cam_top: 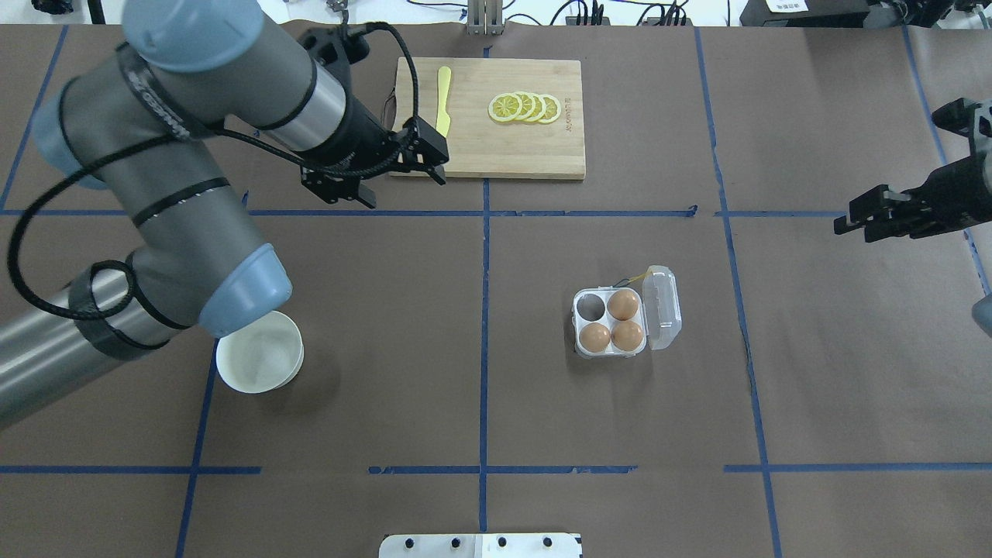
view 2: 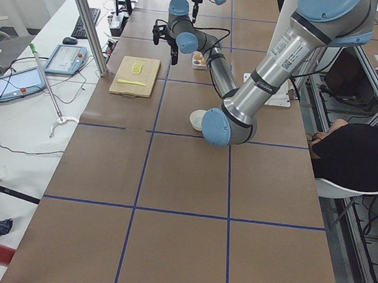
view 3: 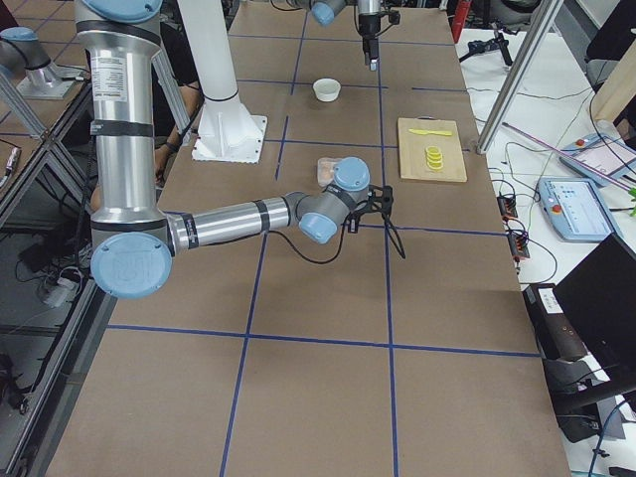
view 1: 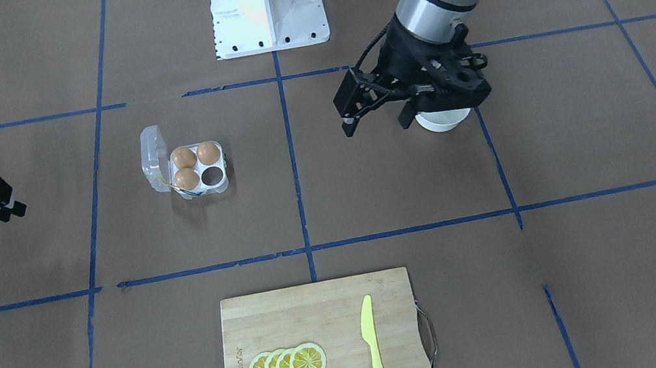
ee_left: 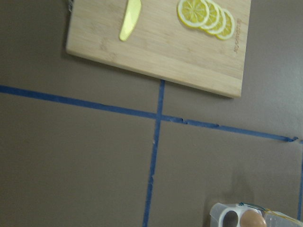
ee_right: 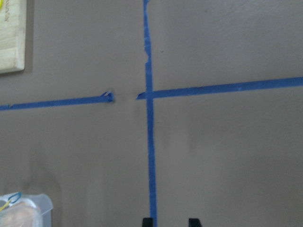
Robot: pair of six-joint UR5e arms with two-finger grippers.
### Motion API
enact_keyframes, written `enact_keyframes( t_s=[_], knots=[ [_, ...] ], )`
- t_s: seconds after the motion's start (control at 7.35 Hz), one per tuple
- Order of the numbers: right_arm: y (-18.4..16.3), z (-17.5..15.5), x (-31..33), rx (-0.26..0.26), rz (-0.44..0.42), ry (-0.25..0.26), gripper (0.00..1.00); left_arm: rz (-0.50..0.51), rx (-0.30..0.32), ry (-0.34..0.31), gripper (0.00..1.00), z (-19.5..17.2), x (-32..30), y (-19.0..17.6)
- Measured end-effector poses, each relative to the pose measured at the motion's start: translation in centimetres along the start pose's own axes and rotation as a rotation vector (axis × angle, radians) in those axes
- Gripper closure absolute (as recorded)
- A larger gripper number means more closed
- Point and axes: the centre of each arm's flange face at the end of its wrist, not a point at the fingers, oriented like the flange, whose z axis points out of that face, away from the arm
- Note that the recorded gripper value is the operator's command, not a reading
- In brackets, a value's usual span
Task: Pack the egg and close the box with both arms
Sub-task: 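Withdraw the left gripper while the right gripper reaches to the carton lid, then press the clear lid shut with the right gripper while the left arm retracts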
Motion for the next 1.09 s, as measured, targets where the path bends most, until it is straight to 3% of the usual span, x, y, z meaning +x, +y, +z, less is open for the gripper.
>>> enact_keyframes(
  t_s=[0.27,0.68,0.82,0.95,1.09],
  knots=[
    [3.2,3.9,-5.0,-0.050,-0.075,-0.020,1.00,0.019,0.036,-0.037,0.00,-1.9,-2.4,-2.4],
    [6.4,9.1,-15.7,-0.070,-0.095,-0.067,1.00,0.060,0.058,-0.076,0.00,-2.5,-5.9,-4.4],
    [6.3,10.4,-20.5,-0.067,-0.098,-0.059,1.00,0.068,0.056,-0.086,0.00,-2.3,-6.8,-4.6],
    [5.6,10.7,-25.3,-0.067,-0.093,-0.044,0.73,0.074,0.055,-0.091,0.00,-2.1,-7.3,-4.6],
    [5.0,10.4,-29.1,-0.067,-0.091,-0.037,0.01,0.076,0.053,-0.095,0.00,-2.0,-7.7,-4.7]
  ],
)
